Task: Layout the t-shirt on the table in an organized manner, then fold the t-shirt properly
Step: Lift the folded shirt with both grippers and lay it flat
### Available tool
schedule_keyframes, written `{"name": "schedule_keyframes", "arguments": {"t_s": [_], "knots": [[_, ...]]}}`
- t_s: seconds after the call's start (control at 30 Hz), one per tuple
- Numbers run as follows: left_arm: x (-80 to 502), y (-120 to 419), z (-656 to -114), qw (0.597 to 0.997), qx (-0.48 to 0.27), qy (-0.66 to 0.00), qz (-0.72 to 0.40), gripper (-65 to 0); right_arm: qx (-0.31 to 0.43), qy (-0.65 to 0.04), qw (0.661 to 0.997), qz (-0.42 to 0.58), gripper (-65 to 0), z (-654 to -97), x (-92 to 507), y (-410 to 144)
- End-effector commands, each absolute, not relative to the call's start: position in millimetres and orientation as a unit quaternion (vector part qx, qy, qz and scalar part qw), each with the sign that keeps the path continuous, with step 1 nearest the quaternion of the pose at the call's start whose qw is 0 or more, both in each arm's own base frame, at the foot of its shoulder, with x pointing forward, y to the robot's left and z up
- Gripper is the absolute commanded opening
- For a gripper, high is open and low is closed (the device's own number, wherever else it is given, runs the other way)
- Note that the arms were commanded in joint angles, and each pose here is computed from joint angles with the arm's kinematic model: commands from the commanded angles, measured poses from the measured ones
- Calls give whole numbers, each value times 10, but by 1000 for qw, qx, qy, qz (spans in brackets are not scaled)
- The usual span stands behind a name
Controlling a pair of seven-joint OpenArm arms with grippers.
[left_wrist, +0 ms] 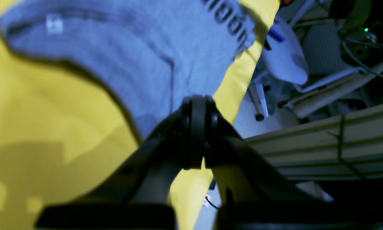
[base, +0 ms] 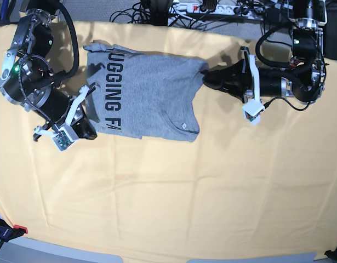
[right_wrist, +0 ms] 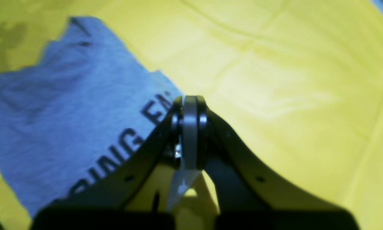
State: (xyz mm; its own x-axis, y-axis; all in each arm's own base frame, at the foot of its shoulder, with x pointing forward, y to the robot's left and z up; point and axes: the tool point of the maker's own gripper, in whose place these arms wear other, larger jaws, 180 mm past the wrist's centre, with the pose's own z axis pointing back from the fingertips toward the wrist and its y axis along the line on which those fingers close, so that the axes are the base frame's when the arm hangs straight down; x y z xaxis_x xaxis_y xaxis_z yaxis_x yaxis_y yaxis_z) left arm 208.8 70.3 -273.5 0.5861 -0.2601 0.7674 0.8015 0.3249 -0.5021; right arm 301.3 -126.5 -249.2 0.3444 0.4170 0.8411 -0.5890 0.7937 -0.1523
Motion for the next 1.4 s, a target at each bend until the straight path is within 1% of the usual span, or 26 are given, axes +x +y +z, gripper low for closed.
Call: {"name": "schedule_keyframes", "arguments": {"t_s": [0.0, 0.07, 0.17, 0.3, 0.43, 0.5, 0.57, 0.73, 0.9, 1.1, 1.37], "knots": [[2125, 664, -2574, 743, -469, -315, -359, -650, 86, -508, 797, 315, -650, -2339, 3072, -1259], [2101, 586, -2514, 733, -474, -323, -367, -650, 83, -505, 798, 317, -650, -2354, 3100, -1283], [2003, 455, -2508, 719, -485, -314, -387, -650, 94, -492, 804, 320, -650, -2454, 3183, -1275], [1769, 223, -2557, 699, -511, -278, -416, -650, 110, -456, 820, 328, -650, -2705, 3327, -1260], [1524, 23, -2614, 679, -538, -237, -440, -650, 83, -437, 831, 334, -650, -2790, 3538, -1343], [1411, -56, -2723, 679, -533, -214, -457, -650, 80, -441, 830, 331, -650, -2757, 3611, -1368], [1329, -130, -2884, 687, -510, -195, -479, -650, 82, -436, 834, 327, -650, -2791, 3644, -1397], [1317, -98, -3293, 719, -414, -165, -534, -650, 95, -407, 847, 328, -650, -2981, 3670, -1419], [1504, -72, -3370, 729, -365, -190, -547, -650, 85, -370, 851, 362, -650, -3147, 3596, -1422], [1611, -124, -3338, 728, -366, -209, -541, -650, 56, -342, 851, 394, -650, -3260, 3550, -1444], [1539, -394, -3322, 722, -410, -211, -515, -650, 50, -349, 849, 395, -650, -3216, 3596, -1497]]}}
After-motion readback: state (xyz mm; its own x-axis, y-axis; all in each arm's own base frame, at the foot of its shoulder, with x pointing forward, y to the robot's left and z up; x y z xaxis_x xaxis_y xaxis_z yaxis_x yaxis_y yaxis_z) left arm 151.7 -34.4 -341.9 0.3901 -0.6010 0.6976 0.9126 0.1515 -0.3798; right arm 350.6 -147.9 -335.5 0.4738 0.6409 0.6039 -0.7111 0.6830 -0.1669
